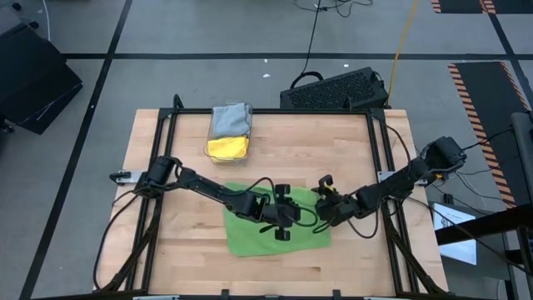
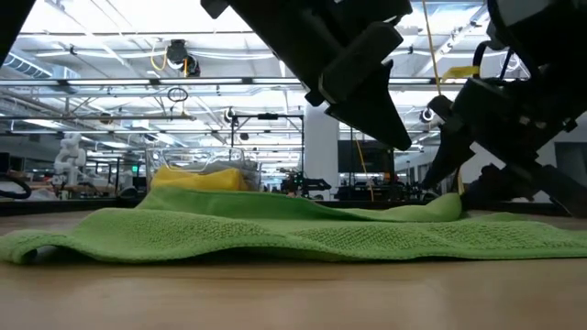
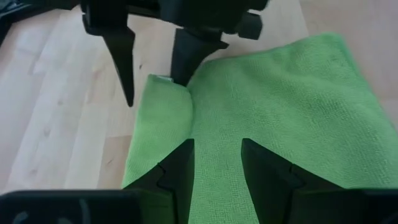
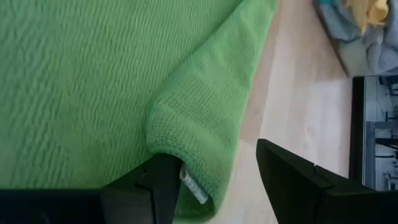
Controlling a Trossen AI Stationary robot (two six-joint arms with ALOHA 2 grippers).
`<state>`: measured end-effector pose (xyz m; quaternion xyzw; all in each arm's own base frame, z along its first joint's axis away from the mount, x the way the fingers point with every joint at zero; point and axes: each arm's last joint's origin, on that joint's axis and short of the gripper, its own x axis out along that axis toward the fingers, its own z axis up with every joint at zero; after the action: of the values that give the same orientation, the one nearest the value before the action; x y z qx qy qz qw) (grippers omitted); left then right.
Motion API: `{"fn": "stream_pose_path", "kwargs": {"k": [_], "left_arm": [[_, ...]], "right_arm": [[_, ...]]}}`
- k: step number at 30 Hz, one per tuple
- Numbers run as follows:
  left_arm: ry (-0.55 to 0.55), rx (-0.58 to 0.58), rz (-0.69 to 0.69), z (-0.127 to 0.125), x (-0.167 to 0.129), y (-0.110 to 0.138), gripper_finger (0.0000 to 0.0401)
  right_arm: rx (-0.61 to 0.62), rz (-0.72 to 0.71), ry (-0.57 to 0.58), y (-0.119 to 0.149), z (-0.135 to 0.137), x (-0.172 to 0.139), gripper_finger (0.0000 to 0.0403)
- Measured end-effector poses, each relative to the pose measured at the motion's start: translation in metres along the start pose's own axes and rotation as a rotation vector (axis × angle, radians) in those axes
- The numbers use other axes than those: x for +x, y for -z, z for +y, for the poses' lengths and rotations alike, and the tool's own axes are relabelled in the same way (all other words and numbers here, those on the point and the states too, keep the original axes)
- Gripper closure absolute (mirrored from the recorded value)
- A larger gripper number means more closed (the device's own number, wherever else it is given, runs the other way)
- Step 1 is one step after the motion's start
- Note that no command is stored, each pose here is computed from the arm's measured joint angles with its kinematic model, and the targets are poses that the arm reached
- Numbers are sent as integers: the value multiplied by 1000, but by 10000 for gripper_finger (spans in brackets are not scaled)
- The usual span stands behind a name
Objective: Fold microfiber towels
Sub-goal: Fold the green towel on the table
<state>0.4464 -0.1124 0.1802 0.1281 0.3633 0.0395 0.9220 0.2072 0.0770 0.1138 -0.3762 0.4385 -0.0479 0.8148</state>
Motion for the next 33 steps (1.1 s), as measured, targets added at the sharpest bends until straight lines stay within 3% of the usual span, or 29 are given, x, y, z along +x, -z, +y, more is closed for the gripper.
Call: {"fn": "stream_pose_path", "kwargs": {"k": [7,11,16,18,24,29,33], "left_arm": [[-30,-5,-4,4,1,0,265],[-70,1,-20,9,3,-2,265],[-76,-7,-43,12,3,-5,265],[-75,-2,-51,12,3,-6,265],[-82,-11,-75,-4,-3,-8,265],[-152,61,-107,-24,-13,-10,263],[-179,57,-111,-27,-14,-10,231]], "right_arm": [[66,-27,-9,-2,-2,-2,224],[116,-41,-77,-3,0,-2,279],[139,-47,-98,-3,0,-2,374],[143,-52,-97,-4,0,-2,395],[283,-107,-96,-9,-5,-9,393],[419,-186,-107,-14,-11,-22,398],[488,-235,-127,-17,-12,-33,398]]}}
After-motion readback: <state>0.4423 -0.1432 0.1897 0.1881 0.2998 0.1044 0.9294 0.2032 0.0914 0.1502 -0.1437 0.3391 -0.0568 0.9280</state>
